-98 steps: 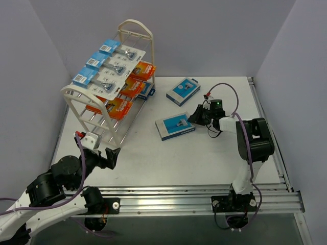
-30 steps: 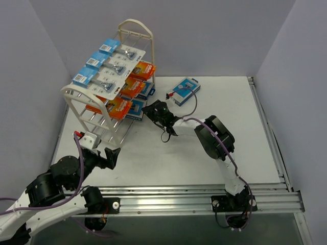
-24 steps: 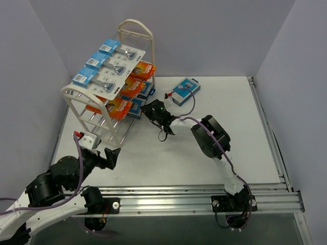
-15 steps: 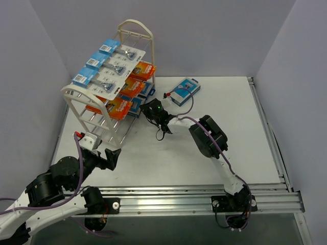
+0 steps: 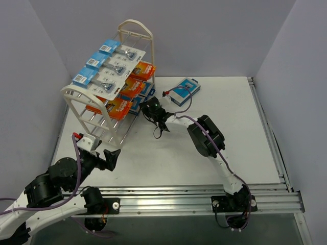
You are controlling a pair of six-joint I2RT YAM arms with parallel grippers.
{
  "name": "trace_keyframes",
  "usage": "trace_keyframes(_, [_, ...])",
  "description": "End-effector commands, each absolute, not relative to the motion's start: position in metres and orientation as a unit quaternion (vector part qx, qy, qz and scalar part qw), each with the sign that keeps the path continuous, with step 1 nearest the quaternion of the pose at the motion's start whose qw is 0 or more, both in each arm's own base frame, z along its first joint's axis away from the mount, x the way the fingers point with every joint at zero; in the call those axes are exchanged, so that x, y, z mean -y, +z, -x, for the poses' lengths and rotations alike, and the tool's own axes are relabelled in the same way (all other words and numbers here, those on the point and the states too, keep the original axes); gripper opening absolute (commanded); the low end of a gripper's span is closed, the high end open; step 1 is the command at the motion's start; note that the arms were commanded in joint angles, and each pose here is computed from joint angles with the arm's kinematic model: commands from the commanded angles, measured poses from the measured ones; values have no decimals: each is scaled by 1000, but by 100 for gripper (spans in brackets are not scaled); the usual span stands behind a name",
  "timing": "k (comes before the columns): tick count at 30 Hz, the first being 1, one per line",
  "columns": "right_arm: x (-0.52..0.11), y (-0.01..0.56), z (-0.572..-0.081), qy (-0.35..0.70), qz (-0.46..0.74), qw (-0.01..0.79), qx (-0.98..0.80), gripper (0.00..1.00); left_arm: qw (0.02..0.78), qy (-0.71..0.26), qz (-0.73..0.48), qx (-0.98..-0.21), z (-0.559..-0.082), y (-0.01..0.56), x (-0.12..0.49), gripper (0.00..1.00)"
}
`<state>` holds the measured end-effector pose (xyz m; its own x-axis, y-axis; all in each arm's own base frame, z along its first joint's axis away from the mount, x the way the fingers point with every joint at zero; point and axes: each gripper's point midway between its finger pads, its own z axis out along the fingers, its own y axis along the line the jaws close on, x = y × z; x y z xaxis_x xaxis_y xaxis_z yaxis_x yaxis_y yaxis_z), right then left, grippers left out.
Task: Place and organize the shaving razors onto the shelf
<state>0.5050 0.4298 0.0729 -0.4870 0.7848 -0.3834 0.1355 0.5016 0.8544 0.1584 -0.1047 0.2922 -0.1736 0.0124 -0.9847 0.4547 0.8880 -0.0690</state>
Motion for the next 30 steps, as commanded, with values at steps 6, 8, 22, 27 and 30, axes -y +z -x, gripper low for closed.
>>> trace_keyframes(6, [-432,105,-519,408,-323,435,-735,0,636,-204,-143,-730,-156,307,106,94])
trace_keyframes(8, [-431,106,-520,406,-324,437,-734,0,637,-206,-142,-729,-156,308,106,94])
trace_keyframes(22, [-429,102,-520,402,-330,435,-735,22,638,-209,-143,-727,-155,308,105,94])
trace_keyframes(27, [-429,104,-518,402,-330,435,-735,43,637,-209,-144,-728,-155,308,106,94])
trace_keyframes(30, [-428,105,-517,402,-331,435,-734,47,638,-208,-142,-728,-155,308,105,94])
